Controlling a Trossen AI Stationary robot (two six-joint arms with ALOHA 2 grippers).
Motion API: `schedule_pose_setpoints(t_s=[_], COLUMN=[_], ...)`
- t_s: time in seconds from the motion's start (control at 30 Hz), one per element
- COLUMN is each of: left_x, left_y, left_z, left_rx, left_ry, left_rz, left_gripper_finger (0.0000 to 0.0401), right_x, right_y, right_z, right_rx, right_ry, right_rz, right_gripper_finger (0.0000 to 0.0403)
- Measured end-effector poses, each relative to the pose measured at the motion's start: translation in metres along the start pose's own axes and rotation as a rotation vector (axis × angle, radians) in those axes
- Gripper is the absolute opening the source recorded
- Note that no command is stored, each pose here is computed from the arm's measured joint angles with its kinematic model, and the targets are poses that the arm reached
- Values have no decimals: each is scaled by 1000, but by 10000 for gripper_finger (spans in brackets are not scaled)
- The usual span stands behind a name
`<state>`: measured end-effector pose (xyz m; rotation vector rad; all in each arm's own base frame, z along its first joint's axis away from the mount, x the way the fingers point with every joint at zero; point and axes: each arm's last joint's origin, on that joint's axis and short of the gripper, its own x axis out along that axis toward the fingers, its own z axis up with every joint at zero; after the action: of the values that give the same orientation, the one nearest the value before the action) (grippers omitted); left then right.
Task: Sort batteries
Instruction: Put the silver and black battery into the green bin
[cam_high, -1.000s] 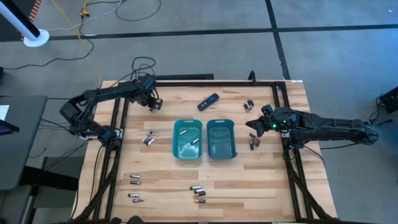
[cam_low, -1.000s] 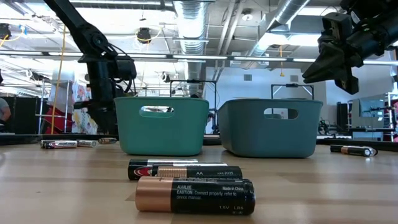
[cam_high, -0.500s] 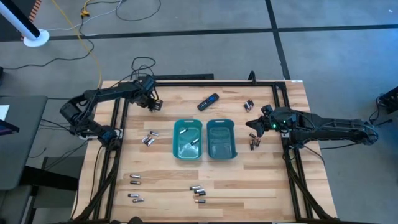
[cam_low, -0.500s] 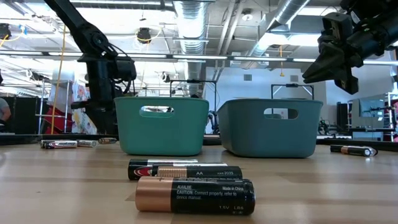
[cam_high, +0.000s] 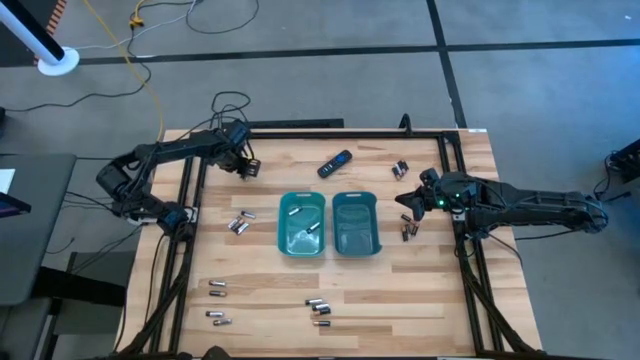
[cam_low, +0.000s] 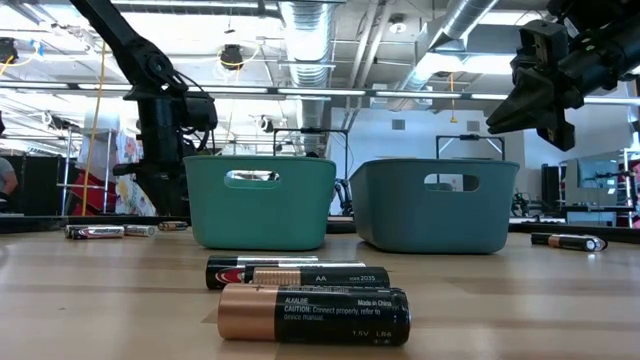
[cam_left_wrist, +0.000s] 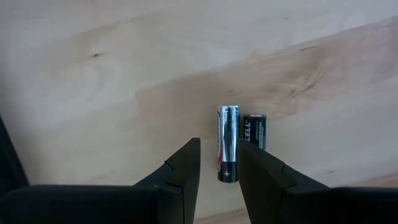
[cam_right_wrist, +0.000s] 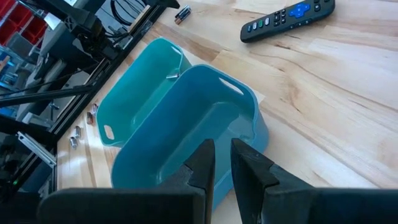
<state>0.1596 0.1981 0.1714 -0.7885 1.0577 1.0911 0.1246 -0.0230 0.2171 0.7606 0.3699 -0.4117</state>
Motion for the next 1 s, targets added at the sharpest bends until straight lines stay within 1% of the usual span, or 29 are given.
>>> schedule_pose_setpoints(t_s=[0.2, 0.4, 0.5, 0.83, 0.9, 1.0], left_x=[3, 25, 32, 37, 37, 37], left_y=[-3, -6, -9, -12, -12, -12], left_z=[2, -1, -1, -5, -5, -5], left_rx=[17, 14, 15, 28, 28, 28], left_ry=[-15, 74, 93, 118, 120, 120], left_rz=[-10, -2, 8, 20, 20, 16], left_gripper_finger=[96, 96, 96, 96, 89, 63], right_x=[0, 0, 0, 0, 0, 0], right_y=[0, 0, 0, 0, 0, 0], right_z=[0, 0, 0, 0, 0, 0], right_rx=[0, 2, 11, 11, 11, 11], right_ry=[0, 0, 0, 0, 0, 0], right_rz=[0, 0, 0, 0, 0, 0], right_gripper_finger=[71, 71, 71, 71, 71, 71])
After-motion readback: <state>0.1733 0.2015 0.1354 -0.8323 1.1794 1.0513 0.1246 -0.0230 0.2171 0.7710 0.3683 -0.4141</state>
